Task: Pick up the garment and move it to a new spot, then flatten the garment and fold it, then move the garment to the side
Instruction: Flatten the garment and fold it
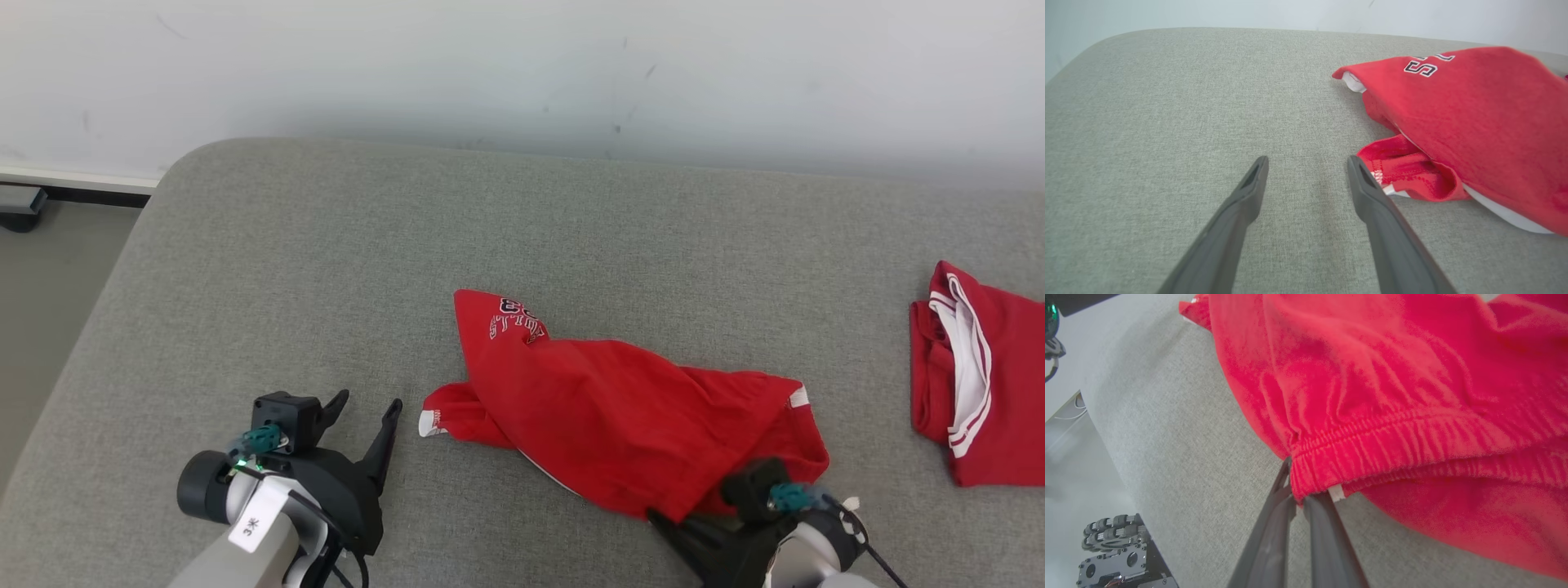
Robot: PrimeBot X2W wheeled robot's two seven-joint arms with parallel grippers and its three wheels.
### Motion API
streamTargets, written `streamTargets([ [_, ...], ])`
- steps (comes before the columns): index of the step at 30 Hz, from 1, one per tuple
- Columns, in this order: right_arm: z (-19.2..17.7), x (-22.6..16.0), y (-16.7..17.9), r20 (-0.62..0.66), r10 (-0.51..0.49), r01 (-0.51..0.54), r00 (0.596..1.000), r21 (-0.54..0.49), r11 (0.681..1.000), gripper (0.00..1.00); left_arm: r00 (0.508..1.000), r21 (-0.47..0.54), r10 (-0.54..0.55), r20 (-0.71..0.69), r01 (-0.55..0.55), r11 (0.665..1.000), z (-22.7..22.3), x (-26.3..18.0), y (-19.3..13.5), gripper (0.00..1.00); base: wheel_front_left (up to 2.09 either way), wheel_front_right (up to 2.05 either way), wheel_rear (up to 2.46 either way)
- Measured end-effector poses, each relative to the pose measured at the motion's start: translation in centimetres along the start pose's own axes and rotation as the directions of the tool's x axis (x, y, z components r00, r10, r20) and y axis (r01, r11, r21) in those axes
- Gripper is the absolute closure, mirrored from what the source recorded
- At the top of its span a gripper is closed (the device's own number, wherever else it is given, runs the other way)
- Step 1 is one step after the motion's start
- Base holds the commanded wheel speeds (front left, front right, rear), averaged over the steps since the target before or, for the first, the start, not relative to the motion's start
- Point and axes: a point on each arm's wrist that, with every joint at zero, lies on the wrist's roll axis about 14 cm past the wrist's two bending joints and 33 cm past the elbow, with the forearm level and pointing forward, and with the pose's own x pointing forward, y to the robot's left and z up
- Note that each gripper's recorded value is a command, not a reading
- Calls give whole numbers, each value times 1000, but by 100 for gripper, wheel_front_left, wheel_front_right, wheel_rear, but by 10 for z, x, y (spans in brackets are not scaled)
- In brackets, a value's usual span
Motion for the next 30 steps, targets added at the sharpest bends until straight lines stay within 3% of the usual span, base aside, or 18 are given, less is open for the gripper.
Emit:
streamTargets([
  [3,9,0,-3,39,-10,10,999,15,1000,100,1000,-3,6,5,-6,1000,1,-1,2,0,0,0,0],
  [9,61,-14,-28,248,-73,48,966,105,993,100,1000,-7,5,5,-5,1000,0,1,3,0,0,0,0],
  [13,102,-41,-56,421,-156,81,893,190,978,100,1000,1,-7,17,7,1000,5,6,0,0,0,0,0],
  [17,121,-72,-85,509,-239,129,827,243,962,100,999,2,-46,18,46,999,5,12,-13,0,0,0,0],
  [22,92,-93,-103,461,-312,193,831,287,938,100,994,17,-99,35,99,995,12,20,-31,0,0,0,0],
  [30,37,-95,-104,320,-352,236,880,348,907,100,982,79,-170,79,164,983,36,37,-48,0,0,0,0],
])
